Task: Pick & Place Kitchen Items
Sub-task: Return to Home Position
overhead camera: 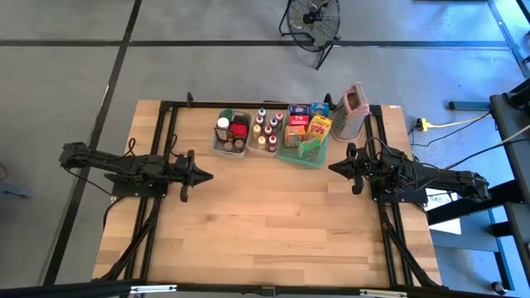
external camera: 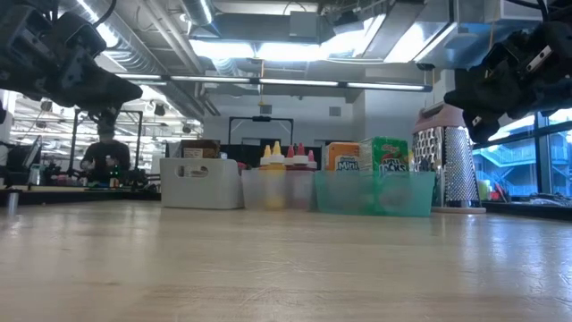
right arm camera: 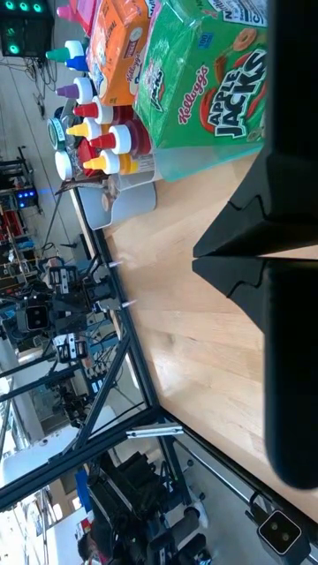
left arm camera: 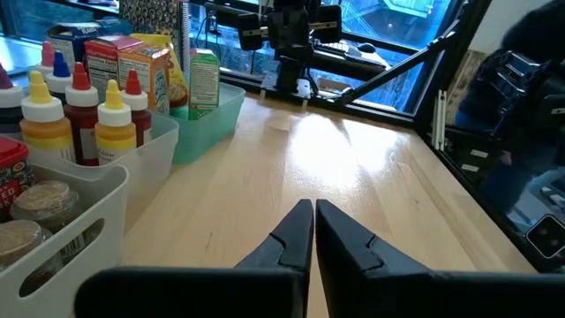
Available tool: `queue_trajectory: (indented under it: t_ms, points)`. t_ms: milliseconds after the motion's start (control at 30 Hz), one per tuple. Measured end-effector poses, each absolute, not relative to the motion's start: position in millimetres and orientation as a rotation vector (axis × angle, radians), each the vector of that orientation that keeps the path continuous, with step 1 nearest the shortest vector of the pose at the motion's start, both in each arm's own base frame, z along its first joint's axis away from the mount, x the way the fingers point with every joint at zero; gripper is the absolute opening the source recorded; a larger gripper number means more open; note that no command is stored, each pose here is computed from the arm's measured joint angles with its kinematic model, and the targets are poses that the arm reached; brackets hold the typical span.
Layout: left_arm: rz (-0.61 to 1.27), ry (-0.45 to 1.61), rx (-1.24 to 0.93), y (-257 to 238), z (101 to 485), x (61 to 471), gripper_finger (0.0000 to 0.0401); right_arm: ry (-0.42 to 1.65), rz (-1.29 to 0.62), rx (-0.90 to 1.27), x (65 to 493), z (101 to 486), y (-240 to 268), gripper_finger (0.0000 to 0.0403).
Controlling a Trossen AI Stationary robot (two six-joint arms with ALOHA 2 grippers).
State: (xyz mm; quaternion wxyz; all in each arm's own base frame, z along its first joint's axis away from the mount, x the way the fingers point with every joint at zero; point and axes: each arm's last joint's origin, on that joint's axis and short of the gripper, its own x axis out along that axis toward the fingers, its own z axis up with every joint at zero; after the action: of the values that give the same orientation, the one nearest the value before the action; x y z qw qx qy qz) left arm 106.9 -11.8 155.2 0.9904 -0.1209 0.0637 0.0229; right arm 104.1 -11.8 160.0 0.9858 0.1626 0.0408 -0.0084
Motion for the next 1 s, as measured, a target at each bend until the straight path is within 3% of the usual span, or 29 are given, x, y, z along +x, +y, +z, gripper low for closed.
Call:
queue_trajectory:
  t_ms: [1000]
  points:
    - [0.046, 0.128, -0.243, -11.9, 155.2, 106.9, 0.0007, 0.082, -0.017, 0.327, 104.1, 160.0, -11.7, 0.0003]
